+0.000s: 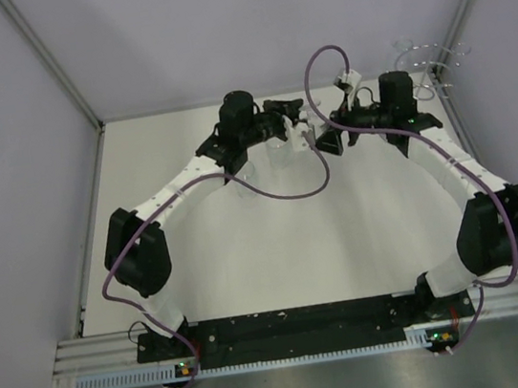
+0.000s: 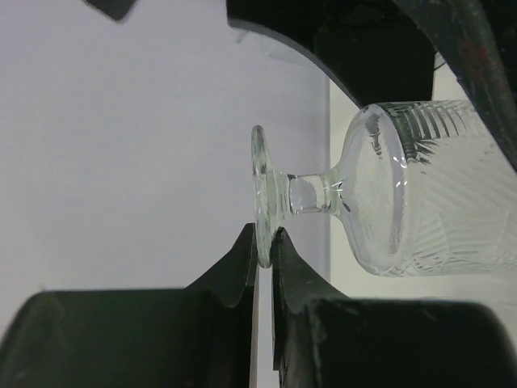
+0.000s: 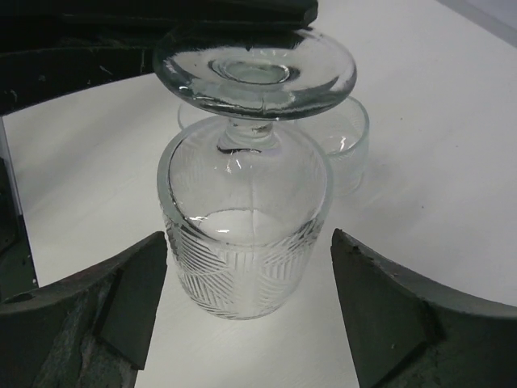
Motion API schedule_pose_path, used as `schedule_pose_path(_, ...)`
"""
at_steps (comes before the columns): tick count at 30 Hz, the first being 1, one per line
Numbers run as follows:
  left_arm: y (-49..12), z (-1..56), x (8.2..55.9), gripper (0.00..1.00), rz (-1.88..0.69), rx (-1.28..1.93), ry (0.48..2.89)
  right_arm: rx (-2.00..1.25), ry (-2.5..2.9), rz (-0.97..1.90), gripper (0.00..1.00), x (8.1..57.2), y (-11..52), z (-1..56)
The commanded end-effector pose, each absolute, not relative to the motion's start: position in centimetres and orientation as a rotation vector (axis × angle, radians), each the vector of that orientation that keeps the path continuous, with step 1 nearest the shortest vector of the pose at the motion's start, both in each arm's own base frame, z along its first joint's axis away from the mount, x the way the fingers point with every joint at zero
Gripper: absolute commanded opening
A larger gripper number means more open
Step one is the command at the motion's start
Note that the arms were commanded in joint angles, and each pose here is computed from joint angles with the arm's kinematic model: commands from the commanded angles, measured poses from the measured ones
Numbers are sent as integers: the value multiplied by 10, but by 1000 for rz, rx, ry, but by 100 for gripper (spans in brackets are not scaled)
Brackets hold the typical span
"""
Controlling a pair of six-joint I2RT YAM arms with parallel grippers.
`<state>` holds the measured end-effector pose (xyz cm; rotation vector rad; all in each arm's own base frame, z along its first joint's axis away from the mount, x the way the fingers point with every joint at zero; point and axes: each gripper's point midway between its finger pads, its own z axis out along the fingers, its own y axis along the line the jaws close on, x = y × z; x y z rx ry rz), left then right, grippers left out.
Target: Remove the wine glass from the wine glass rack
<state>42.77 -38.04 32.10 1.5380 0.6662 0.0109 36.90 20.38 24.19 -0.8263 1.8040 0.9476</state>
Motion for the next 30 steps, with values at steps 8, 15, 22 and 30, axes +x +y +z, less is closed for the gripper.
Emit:
schedule_pose_path(8,-339,341,434,0,-344,1201,1243,-968,1369,528,88,369,177,339)
schedule_pose_path(15,-325,332,428,0,-720,988,1515,-1124,1259,447,86,351,186,329)
schedule_pose_path(22,-329,325,418,0,-870,936,1574,-1101,1227,440,82,351,203,333)
schedule_pose_path(30,-333,320,410,0,-936,944,1589,-1028,1194,336,69,369,228,338)
